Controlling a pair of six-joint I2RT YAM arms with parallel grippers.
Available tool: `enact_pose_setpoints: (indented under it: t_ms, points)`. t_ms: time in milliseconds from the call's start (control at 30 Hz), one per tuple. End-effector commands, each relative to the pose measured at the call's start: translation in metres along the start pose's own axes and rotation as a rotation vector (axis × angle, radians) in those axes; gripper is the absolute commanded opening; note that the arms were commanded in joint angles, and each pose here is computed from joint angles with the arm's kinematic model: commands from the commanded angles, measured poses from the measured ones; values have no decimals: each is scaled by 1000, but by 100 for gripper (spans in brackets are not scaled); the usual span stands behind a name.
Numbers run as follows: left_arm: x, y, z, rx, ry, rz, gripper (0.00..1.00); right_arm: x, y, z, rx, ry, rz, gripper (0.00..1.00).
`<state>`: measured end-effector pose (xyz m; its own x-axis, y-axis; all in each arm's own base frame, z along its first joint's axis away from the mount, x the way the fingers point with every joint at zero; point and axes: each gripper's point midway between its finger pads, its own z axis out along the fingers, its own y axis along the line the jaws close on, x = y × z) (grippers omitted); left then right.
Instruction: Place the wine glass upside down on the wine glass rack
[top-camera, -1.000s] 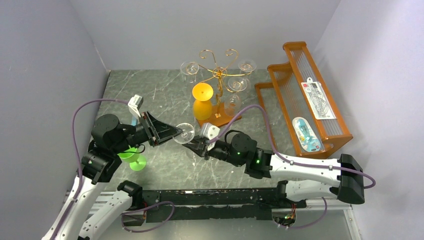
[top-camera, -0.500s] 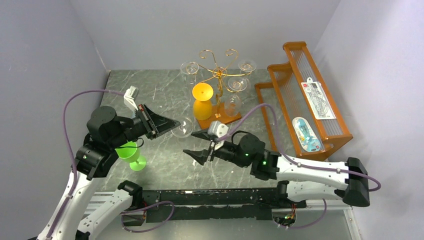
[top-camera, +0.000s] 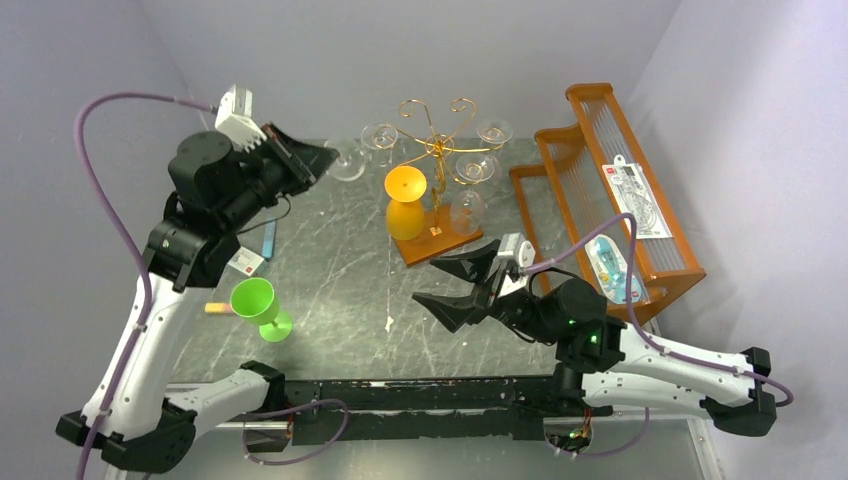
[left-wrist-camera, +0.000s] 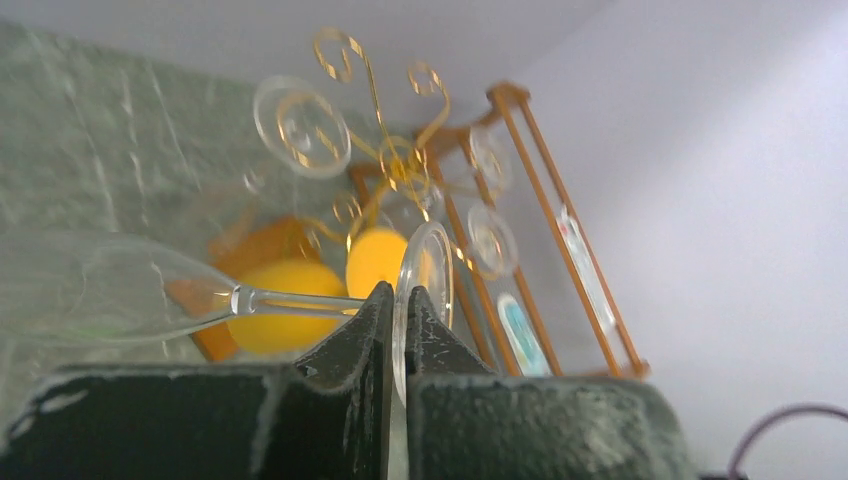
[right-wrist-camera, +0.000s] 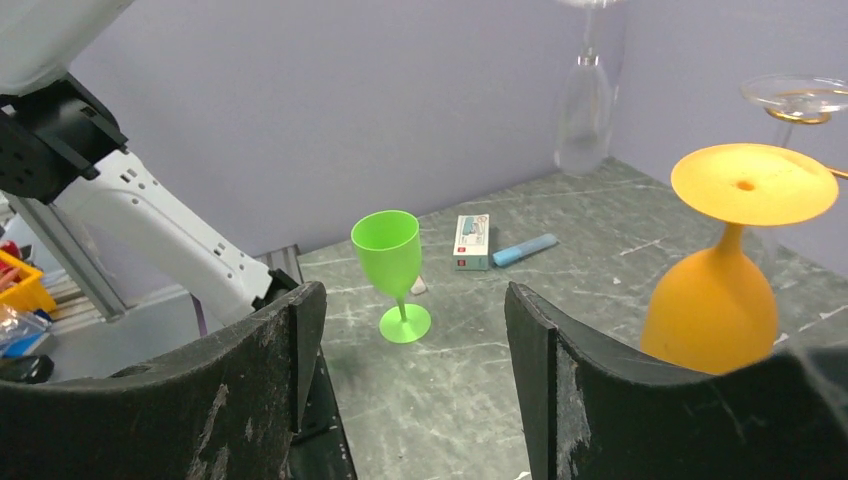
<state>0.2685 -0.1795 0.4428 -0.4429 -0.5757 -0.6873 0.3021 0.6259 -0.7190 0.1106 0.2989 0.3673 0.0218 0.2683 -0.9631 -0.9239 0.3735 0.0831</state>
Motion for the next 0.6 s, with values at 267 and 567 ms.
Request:
enact_pose_setpoints:
  t_ms: [267,567]
  points:
    - [-84,-21,80,38,-177,204,5,-17,-6,-9,62,9,97,70]
    - [-85,-28,155,199,-178,274,5,-7,3,-8,36,47,187,71]
